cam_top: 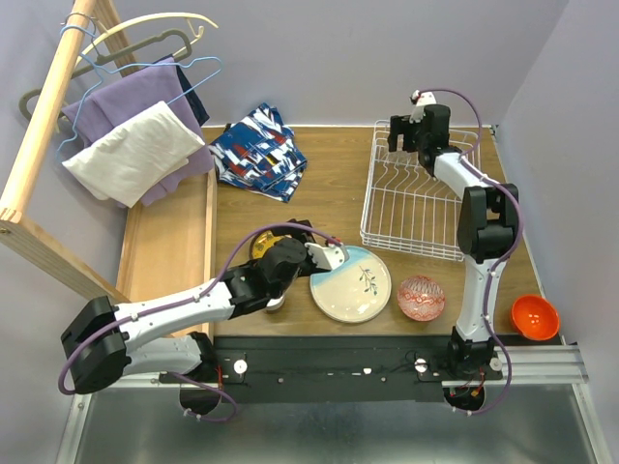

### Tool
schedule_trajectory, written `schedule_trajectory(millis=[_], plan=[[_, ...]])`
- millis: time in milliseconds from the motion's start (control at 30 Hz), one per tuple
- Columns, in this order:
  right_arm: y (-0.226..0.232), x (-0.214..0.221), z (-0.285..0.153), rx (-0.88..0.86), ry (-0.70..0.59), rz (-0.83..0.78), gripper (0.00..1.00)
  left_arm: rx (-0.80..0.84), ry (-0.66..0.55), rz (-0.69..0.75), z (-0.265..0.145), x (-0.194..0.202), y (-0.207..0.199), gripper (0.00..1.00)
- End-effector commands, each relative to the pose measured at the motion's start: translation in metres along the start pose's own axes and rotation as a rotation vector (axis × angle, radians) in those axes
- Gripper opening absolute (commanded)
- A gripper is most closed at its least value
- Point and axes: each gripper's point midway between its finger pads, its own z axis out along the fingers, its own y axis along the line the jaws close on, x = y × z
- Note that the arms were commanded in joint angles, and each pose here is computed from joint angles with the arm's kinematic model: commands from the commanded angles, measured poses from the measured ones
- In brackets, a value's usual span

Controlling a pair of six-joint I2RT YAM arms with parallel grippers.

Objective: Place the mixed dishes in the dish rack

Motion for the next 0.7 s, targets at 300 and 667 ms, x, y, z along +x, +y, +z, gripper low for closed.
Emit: schedule_trajectory(millis=[300,667], plan=[[-0.007,-0.053,-0.018,0.008,0.000,-0.019,1.00,-0.027,-0.046,-0.051,-0.008,-0.001,0.008,0.87],[0.005,-0.014,-0.008,-0.044,0.116,-0.043,1.00,-0.035,-0.026,-0.054,-0.006,0.007,0.010,0.88]])
